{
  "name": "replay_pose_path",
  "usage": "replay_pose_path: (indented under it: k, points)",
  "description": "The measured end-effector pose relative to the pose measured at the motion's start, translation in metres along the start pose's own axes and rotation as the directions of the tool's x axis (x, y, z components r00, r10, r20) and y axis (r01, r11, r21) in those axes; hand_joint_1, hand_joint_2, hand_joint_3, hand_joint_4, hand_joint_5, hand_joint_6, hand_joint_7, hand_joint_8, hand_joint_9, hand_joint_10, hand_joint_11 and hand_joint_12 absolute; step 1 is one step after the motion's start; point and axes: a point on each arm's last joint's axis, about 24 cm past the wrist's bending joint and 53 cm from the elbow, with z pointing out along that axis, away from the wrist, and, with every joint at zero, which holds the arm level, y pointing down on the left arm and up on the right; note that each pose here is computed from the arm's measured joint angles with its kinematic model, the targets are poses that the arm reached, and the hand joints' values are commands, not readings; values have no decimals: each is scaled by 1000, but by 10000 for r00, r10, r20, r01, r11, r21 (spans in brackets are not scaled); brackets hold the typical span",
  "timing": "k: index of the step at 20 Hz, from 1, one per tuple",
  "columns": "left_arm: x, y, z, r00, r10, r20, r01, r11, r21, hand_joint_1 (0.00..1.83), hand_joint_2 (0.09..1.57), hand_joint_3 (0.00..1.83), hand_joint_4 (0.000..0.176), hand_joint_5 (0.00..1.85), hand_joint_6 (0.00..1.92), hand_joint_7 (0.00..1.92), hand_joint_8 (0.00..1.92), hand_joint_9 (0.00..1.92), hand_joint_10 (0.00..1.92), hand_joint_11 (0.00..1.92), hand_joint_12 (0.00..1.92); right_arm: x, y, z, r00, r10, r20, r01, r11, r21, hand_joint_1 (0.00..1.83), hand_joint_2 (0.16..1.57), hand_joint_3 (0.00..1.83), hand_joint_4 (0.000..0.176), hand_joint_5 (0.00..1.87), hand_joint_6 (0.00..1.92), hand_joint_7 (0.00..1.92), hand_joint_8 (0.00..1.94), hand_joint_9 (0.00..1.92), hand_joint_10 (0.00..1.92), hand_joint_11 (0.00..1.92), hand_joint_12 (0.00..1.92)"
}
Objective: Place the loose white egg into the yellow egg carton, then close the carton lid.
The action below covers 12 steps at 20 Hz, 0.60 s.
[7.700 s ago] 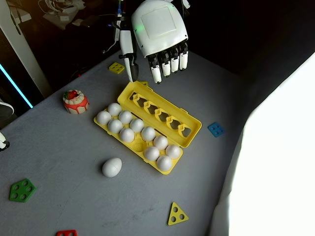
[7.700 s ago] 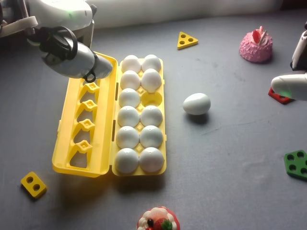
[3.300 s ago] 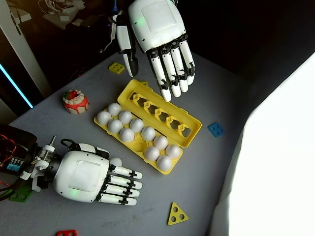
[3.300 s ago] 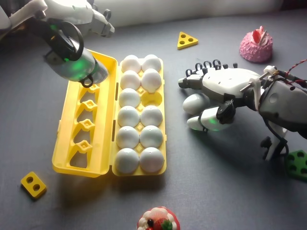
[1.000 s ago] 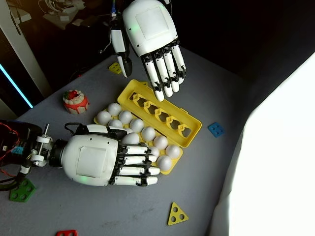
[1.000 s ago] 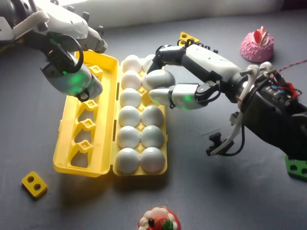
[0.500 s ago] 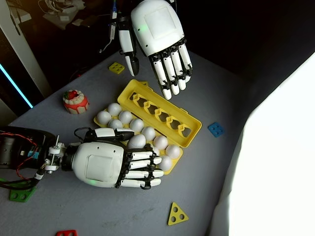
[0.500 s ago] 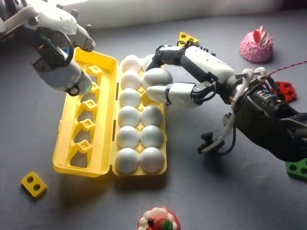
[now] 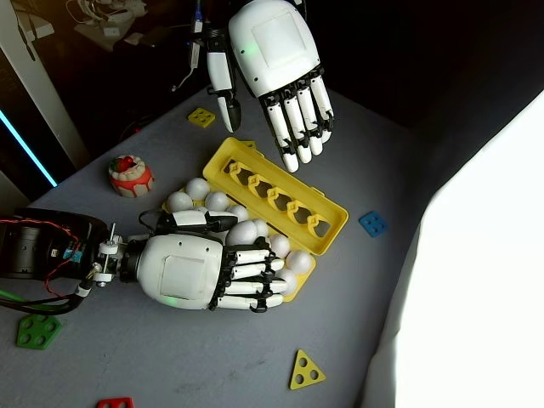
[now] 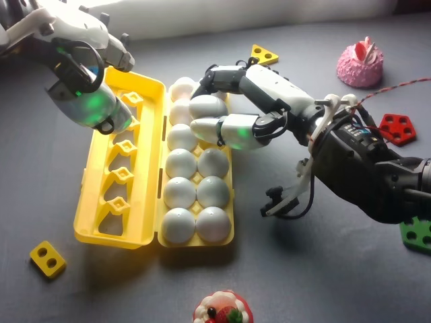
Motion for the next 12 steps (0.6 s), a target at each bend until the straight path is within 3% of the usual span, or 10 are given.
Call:
replay_pose_path:
  k: [3, 5, 12]
  points:
    - [0, 1, 0, 10000, -27, -10, 27, 10000, -8, 406, 1286, 0, 5, 188, 6, 261, 7, 248, 11, 0, 840, 4, -3, 0, 10000, 1, -93, -1, 9999, 101, 1040, 1207, 3, 0, 796, 1286, 476, 1, 192, 7, 0, 410]
    - [0, 1, 0, 10000, -35, -14, 35, 10000, -25, 384, 1294, 1, 9, 190, 4, 228, 0, 222, 1, 0, 779, 5, -3, 0, 10000, 7, -92, -7, 10000, 76, 1030, 1210, 1, 0, 789, 1293, 453, 3, 176, 1, 0, 385]
    - [0, 3, 1, 9999, -90, -61, 89, 9999, -53, 393, 1289, 1, 14, 195, 1, 247, 1, 237, 2, 0, 858, 10, -2, 1, 9999, 132, -74, -132, 9999, -6, 1026, 1206, 1, 0, 796, 1284, 467, 3, 178, 5, 0, 425]
